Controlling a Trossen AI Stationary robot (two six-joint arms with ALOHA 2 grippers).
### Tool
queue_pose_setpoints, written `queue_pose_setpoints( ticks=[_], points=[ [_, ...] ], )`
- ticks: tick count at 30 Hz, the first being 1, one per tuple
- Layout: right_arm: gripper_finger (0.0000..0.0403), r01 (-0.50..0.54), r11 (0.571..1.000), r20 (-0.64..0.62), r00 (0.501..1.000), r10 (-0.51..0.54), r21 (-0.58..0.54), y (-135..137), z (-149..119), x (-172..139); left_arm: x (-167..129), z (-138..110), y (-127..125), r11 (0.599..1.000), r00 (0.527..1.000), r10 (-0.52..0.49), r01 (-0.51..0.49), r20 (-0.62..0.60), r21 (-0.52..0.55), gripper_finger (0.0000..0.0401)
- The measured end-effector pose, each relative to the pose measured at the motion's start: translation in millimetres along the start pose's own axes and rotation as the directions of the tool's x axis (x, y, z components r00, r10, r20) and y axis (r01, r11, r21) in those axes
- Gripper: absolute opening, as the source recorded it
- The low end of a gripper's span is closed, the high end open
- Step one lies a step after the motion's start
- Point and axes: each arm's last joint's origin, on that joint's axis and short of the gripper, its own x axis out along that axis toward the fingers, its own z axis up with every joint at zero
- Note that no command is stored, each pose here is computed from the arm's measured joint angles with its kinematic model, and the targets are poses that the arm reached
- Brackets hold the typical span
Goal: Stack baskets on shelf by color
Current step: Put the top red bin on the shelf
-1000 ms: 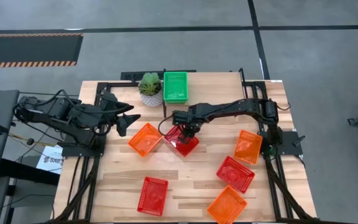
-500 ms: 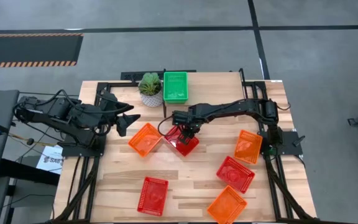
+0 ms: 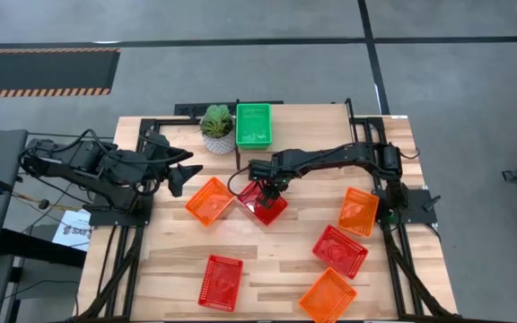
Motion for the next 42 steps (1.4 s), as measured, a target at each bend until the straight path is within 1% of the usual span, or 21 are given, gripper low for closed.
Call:
queue_pose_setpoints(
  ticks=[12, 17, 21, 28, 33, 37, 39, 42],
  points=[
    [0.0163, 0.023, 1.0, -0.006, 1.0, -0.023, 0.003, 0, -2, 0, 0, 0, 0, 1.0, 1.0, 0.0, 0.0, 0.0, 0.001, 0.0274],
    [0.0163, 0.02, 1.0, -0.007, 1.0, -0.02, 0.008, 7, -6, -1, 0, 0, 0, 1.0, 1.0, 0.0, 0.0, 0.0, 0.0, 0.0274],
    [0.0165, 0.029, 0.999, -0.031, 0.999, -0.03, -0.021, 14, -14, -3, 0, 0, 0, 1.0, 1.0, 0.0, 0.0, 0.0, 0.0, 0.0274],
    [0.0165, 0.071, 0.988, -0.071, 0.994, -0.081, -0.135, 20, -25, -4, 0, 0, 0, 1.0, 1.0, -0.001, 0.001, 0.0, 0.0, 0.0274],
    [0.0164, 0.049, 0.988, -0.088, 0.994, -0.062, -0.145, 19, -25, -4, 0, 0, 0, 1.0, 1.0, -0.001, 0.001, 0.0, 0.0, 0.0274],
    [0.0164, 0.048, 0.98, -0.091, 0.994, -0.066, -0.192, 25, -30, -4, 0, 0, 0, 1.0, 1.0, 0.0, 0.0, 0.0, 0.0, 0.0274],
    [0.0164, 0.043, 0.98, -0.09, 0.994, -0.062, -0.196, 26, -30, -4, 0, 0, 0, 1.0, 1.0, 0.0, 0.0, 0.0, 0.0, 0.0274],
    [0.0164, 0.041, 0.984, -0.079, 0.995, -0.055, -0.174, 21, -25, -3, 0, 0, 0, 1.0, 1.0, 0.0, 0.0, 0.0, 0.013, 0.0274]
  ],
)
